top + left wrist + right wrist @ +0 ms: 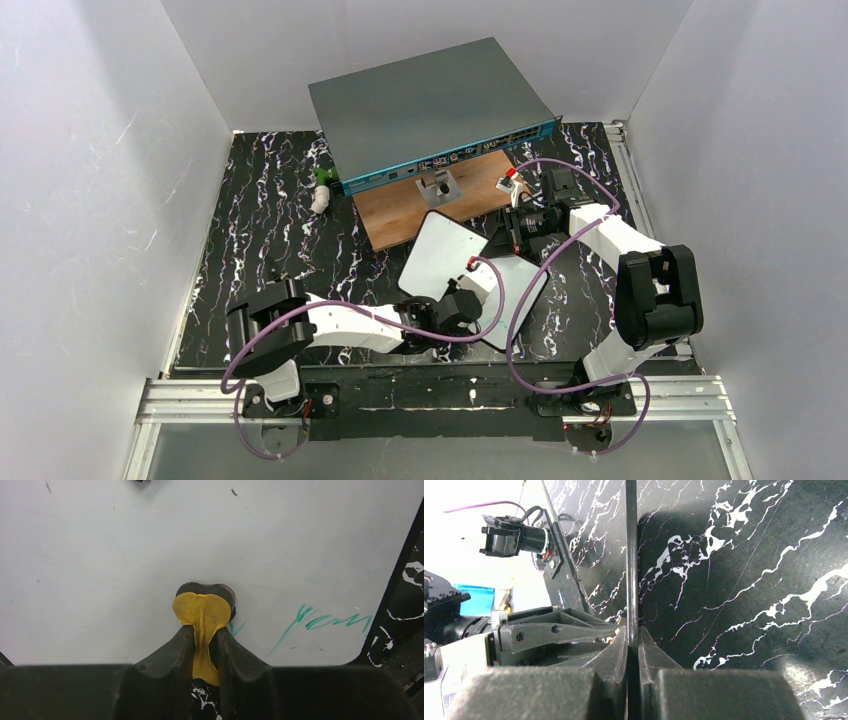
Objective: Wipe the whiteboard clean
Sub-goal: Erase the whiteboard at the center of the board.
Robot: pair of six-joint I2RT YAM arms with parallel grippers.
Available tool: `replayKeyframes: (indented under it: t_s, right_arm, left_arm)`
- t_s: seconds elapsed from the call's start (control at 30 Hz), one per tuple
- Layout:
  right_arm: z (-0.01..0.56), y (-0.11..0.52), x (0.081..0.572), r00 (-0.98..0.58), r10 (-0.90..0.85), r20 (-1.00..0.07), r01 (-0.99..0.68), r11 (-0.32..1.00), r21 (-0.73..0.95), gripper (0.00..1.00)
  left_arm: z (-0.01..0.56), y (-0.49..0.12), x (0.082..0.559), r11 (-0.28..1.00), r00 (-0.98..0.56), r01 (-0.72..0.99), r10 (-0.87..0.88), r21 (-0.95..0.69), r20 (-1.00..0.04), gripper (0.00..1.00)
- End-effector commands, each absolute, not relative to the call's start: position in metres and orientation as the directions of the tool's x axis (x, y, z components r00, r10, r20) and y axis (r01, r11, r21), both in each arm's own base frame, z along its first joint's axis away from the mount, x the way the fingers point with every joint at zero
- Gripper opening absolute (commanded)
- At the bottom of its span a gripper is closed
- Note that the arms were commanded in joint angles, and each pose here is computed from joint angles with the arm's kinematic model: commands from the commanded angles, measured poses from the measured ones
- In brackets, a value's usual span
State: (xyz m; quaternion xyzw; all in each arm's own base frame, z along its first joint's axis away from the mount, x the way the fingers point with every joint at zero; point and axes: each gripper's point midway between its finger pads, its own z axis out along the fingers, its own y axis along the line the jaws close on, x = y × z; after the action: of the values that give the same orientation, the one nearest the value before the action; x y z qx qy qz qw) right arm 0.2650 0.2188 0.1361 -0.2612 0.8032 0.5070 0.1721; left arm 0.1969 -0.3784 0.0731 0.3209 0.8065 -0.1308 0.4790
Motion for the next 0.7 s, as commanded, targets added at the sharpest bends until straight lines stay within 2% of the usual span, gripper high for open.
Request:
replayKeyframes:
  t_s: [0.0,0.13,0.27,0.33,0.4,0.53,0.67]
  right_arm:
    - [0.166,0.236,0.233,-0.832,-0.266,-0.486,-0.542,0.205,0.815,0.01]
    - [0.167,0.236,0.233,-0.832,-0.266,-0.487,-0.543,0.206,0.814,0.01]
    - [0.166,0.236,0.233,-0.832,-0.266,-0.486,-0.542,0.209,0.814,0.01]
    - [0.165,0.235,0.234,-0.833,-0.266,-0.485,-0.541,0.211,0.814,0.01]
    - [0.164,0.236,0.234,-0.834,-0.267,-0.483,-0.539,0.214,0.815,0.01]
    - [0.164,0.236,0.234,-0.834,-0.267,-0.483,-0.540,0.215,0.814,0.01]
    - [0.167,0.236,0.233,-0.831,-0.266,-0.488,-0.544,0.211,0.812,0.01]
  left_arm:
    - [0.066,-0.367,0.209,0.797,-0.374,0.596,0.383,0.098,-0.845,0.00]
    - [0.072,-0.324,0.236,0.874,-0.424,0.478,0.317,0.088,-0.849,0.00]
    - [0.077,-0.310,0.242,0.888,-0.441,0.455,0.292,0.069,-0.849,0.00]
    - [0.078,-0.330,0.232,0.855,-0.444,0.518,0.291,0.022,-0.847,0.00]
    - [0.077,-0.377,0.202,0.770,-0.411,0.638,0.319,-0.019,-0.854,0.00]
    - [0.076,-0.434,0.159,0.673,-0.385,0.737,0.351,-0.055,-0.854,0.00]
    - [0.064,-0.379,0.192,0.790,-0.426,0.613,0.331,0.000,-0.842,0.00]
